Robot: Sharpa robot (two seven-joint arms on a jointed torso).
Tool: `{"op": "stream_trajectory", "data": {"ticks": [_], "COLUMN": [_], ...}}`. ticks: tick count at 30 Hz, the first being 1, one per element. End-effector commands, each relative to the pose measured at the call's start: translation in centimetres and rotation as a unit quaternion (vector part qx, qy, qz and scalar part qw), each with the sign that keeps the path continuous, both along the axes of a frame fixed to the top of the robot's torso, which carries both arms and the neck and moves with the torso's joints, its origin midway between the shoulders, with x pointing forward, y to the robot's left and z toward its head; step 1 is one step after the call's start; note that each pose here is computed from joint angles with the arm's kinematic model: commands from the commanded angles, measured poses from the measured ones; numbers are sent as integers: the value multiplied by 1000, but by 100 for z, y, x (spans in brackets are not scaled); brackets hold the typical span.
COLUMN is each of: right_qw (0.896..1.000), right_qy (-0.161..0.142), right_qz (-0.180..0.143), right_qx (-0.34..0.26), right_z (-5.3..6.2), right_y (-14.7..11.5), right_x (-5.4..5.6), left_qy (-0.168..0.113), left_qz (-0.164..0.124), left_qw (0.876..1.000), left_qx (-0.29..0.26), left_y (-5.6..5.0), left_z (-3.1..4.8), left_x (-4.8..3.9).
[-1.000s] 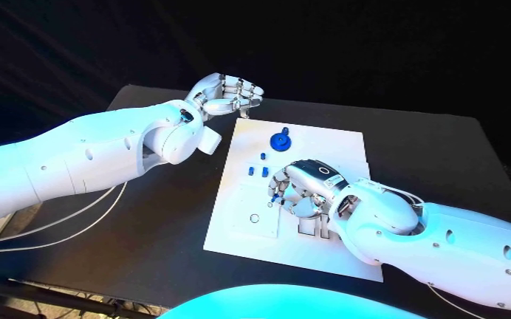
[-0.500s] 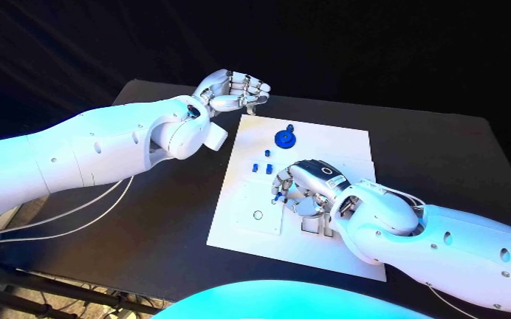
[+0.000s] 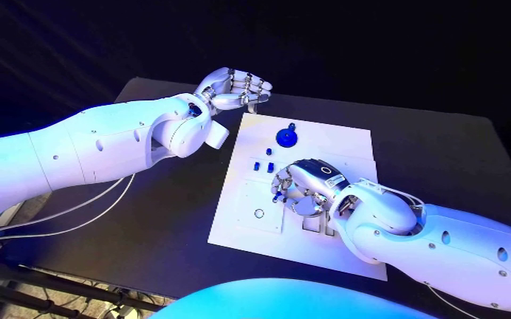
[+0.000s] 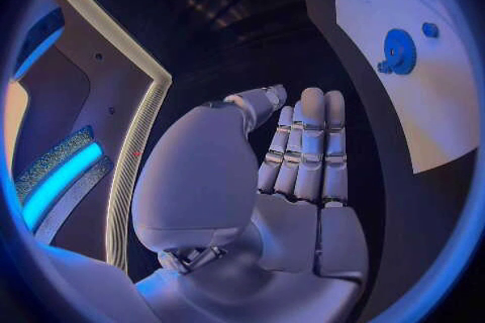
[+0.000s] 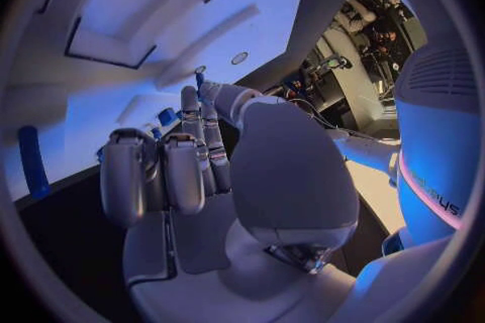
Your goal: Assemble the parts on the task board
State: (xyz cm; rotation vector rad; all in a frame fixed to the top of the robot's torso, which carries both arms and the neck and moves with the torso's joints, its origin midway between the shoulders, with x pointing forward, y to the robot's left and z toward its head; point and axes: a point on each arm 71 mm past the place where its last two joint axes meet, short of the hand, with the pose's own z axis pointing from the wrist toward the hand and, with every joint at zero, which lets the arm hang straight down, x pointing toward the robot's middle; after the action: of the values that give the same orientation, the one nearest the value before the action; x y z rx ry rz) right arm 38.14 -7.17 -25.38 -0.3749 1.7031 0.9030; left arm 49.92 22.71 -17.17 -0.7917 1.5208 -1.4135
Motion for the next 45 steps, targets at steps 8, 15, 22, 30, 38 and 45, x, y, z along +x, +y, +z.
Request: {"op": "stream_trajectory", "data": {"ticks": [8, 15, 22, 30, 38, 45], "right_qw": [1000, 1000, 999, 999, 999, 999], "right_qy": [0, 5, 7, 0, -1, -1], "right_qz": [12, 12, 12, 11, 20, 19], "right_qx": [-8, -18, -32, -44, -45, -43], "right_z": [-23, -49, -73, -87, -112, -117], "right_y": [24, 20, 24, 39, 80, 62], "right_x": [-23, -13, -2, 3, -27, -37], "left_qy": [0, 1, 1, 2, 2, 3], "left_qz": [-2, -2, -2, -3, -3, -2], "left_qw": [1000, 1000, 1000, 1000, 1000, 1000], "left_qx": [-4, -3, -3, -3, -3, -2], "left_y": [-9, -6, -7, -6, -5, 1], "left_z": [7, 6, 5, 4, 3, 2], "left_x": [-1, 0, 0, 0, 0, 1]}}
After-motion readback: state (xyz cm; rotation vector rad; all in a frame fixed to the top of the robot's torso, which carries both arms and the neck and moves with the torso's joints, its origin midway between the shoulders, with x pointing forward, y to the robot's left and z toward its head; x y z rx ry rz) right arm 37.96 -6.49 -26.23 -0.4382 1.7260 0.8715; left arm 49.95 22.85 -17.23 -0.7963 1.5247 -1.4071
